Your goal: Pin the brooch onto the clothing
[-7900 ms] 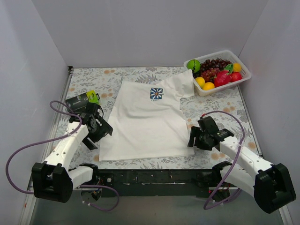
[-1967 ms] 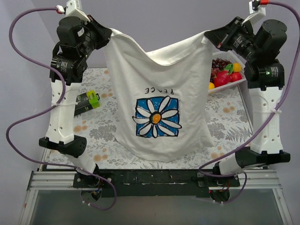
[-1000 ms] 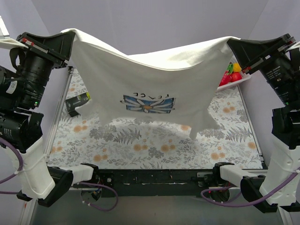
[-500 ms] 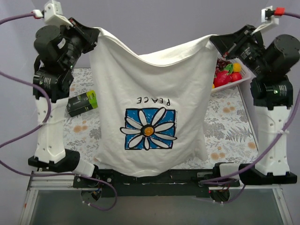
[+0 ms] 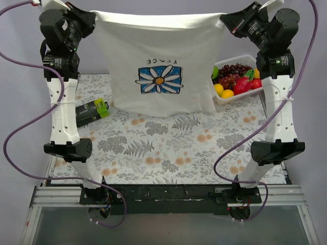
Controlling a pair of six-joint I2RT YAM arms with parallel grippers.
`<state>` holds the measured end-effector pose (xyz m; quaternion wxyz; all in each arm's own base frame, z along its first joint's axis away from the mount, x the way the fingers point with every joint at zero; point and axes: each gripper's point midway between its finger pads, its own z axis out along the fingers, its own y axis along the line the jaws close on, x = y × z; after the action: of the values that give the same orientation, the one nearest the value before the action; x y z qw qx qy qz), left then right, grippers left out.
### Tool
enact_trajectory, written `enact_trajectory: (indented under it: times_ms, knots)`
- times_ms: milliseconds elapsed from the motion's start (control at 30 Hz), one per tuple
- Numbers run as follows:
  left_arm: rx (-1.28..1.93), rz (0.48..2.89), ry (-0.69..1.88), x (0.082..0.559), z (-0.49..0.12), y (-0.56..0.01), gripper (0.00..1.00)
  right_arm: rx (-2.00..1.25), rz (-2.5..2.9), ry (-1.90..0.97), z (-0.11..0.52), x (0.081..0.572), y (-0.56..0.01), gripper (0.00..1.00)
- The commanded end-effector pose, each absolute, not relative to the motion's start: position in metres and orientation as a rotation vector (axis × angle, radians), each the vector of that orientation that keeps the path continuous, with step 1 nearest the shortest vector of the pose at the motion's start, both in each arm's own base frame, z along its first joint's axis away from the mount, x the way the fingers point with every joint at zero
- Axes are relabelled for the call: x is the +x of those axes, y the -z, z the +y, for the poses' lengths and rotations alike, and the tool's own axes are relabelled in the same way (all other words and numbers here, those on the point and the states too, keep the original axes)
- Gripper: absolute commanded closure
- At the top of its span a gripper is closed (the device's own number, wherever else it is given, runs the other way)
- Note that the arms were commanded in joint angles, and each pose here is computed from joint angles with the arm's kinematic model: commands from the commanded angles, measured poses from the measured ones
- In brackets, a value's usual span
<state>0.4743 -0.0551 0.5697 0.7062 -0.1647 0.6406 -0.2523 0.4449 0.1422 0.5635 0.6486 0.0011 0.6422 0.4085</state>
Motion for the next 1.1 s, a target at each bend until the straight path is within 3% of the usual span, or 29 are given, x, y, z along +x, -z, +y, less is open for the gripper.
enact_trajectory:
  times_ms: [0, 133, 200, 300, 400, 433, 533, 567, 667, 900, 1067]
  knots:
    - [-0.258, 1.090, 0.563, 0.403, -0.041, -0.679, 1.00, -0.038, 1.080, -0.883, 0.121, 0.379, -0.673, 0.99]
    - [-0.268, 1.132, 0.537, 0.399, -0.039, -0.664, 1.00, -0.031, 1.110, -0.862, 0.119, 0.371, -0.656, 0.99]
    - [-0.293, 1.244, 0.530, 0.415, -0.040, -0.624, 1.00, -0.064, 1.119, -0.868, 0.122, 0.360, -0.647, 0.99]
    - [-0.329, 1.324, 0.553, 0.405, -0.043, -0.587, 1.00, -0.066, 1.263, -0.886, 0.129, 0.364, -0.587, 0.99]
    - [-0.390, 1.454, 0.563, 0.394, -0.044, -0.515, 1.00, -0.059, 1.461, -0.912, 0.136, 0.358, -0.499, 0.99]
    - [-0.423, 1.538, 0.555, 0.388, -0.044, -0.469, 1.00, -0.029, 1.585, -0.903, 0.135, 0.363, -0.440, 0.99]
    - [-0.475, 1.713, 0.563, 0.372, -0.049, -0.378, 1.00, -0.018, 1.717, -0.914, 0.136, 0.336, -0.372, 0.99]
    - [-0.493, 1.725, 0.592, 0.355, -0.052, -0.367, 1.00, 0.000, 1.819, -0.926, 0.137, 0.327, -0.322, 0.99]
    - [-0.532, 1.829, 0.662, 0.325, -0.064, -0.312, 1.00, 0.039, 2.015, -0.894, 0.132, 0.295, -0.245, 0.99]
    - [-0.680, 1.937, 0.669, 0.274, -0.062, -0.252, 1.00, 0.139, 2.297, -0.952, 0.132, 0.223, -0.141, 0.99]
    - [-0.746, 2.021, 0.653, 0.248, -0.061, -0.229, 1.00, 0.189, 2.479, -0.945, 0.128, 0.183, -0.100, 0.99]
